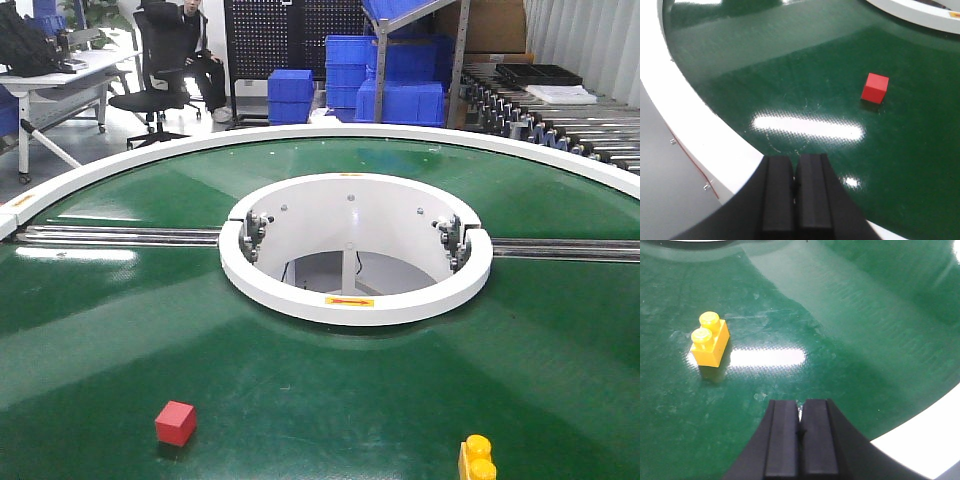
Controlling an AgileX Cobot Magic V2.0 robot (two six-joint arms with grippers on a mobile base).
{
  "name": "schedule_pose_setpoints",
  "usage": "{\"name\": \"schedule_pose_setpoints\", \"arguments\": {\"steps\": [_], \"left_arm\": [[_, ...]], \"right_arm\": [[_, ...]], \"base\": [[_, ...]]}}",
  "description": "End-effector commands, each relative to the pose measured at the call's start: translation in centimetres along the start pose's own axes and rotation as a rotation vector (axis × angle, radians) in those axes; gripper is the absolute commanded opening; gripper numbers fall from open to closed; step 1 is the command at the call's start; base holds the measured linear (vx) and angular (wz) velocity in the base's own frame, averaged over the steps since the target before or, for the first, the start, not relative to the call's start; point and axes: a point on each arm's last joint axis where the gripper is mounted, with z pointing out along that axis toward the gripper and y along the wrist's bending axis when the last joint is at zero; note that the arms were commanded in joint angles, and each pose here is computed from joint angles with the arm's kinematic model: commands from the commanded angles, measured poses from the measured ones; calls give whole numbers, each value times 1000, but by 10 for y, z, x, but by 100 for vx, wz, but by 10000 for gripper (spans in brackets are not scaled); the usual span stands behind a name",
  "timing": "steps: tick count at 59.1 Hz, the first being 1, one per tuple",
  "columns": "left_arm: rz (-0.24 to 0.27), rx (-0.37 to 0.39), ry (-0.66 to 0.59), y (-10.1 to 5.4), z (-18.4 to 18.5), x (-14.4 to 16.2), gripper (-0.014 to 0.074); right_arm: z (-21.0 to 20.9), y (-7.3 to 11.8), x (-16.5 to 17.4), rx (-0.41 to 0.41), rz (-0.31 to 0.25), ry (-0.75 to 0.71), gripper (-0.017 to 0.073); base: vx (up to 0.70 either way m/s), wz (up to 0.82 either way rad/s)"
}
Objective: Pick red and yellow blocks into blue bin
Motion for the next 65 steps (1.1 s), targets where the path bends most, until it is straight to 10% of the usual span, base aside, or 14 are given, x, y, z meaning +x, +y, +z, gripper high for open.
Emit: {"name": "schedule_pose_setpoints", "arguments": {"steps": [1,16,28,65], "left_arm": [[14,7,-71,-1,-4,-13,32],[29,27,-56,-4,-4,-11,358],[79,111,-70,-13,-5,-12,624],[87,126,-69,-15,-5,-12,533]], "right_arm": [[-5,0,-16,-7,-15,-94,237],[3,17,-17,-140,-144,-70,603],[35,42,-31,-236,-209,84,643],[198,100,-84,-183,-73,483,614]], "base": [[0,0],[0,0],[0,0],[0,0]]}}
